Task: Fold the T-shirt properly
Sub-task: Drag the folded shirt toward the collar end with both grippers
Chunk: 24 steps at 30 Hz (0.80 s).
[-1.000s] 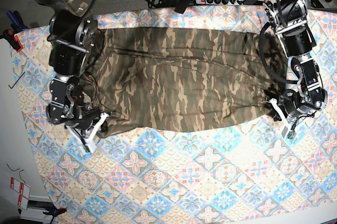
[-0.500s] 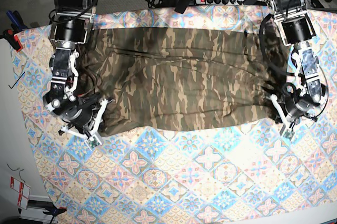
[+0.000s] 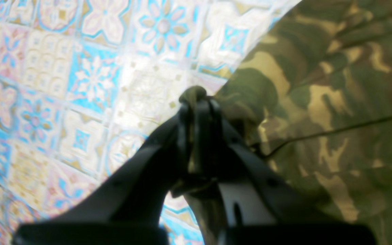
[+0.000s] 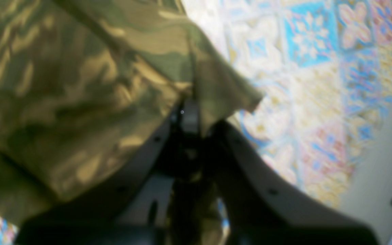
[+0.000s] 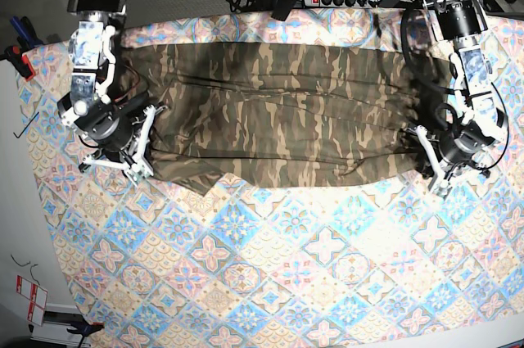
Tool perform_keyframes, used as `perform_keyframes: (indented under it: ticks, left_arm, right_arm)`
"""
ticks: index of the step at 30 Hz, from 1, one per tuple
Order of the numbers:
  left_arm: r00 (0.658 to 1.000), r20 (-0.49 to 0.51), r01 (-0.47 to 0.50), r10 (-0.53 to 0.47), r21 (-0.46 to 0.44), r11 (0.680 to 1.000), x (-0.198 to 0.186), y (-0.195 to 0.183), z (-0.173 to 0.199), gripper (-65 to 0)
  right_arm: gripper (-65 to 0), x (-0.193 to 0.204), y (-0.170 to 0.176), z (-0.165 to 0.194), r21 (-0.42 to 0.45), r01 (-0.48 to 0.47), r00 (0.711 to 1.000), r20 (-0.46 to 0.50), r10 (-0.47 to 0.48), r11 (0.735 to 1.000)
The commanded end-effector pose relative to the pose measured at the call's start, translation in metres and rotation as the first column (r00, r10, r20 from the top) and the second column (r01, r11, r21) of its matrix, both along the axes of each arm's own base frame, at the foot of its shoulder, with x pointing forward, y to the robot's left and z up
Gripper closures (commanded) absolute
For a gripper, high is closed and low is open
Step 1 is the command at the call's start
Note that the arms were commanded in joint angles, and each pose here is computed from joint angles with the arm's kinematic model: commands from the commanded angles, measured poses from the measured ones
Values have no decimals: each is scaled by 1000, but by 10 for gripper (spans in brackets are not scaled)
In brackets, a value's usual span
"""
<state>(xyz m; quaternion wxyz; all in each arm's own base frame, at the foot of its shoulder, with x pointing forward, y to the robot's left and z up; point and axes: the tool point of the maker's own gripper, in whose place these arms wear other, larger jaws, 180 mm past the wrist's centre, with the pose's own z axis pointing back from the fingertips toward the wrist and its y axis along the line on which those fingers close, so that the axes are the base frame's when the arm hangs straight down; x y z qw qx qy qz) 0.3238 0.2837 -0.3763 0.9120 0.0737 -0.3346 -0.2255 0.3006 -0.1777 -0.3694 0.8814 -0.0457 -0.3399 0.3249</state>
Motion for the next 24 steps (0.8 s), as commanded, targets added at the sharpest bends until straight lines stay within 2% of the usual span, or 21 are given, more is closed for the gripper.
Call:
perform_keyframes:
  ticks: [1, 13, 17, 24]
  left_arm:
    - [998, 51, -26, 24, 24, 999, 8, 14, 18, 0]
    - [999, 0, -51, 51, 23, 998, -17, 23, 0, 0]
    - [996, 0, -92, 92, 19, 996, -25, 34, 0, 0]
    - [991, -10, -130, 130, 24, 991, -36, 47, -3, 0]
  right_arm:
    - [-25, 6, 0, 18, -2, -8, 998, 61, 8, 1000]
    - [-24, -40, -45, 11, -35, 120, 993, 30, -119, 992]
    - [-24, -48, -56, 17, -9, 151, 986, 76, -150, 988]
    - [-24, -64, -72, 14, 8, 222, 972, 74, -222, 975]
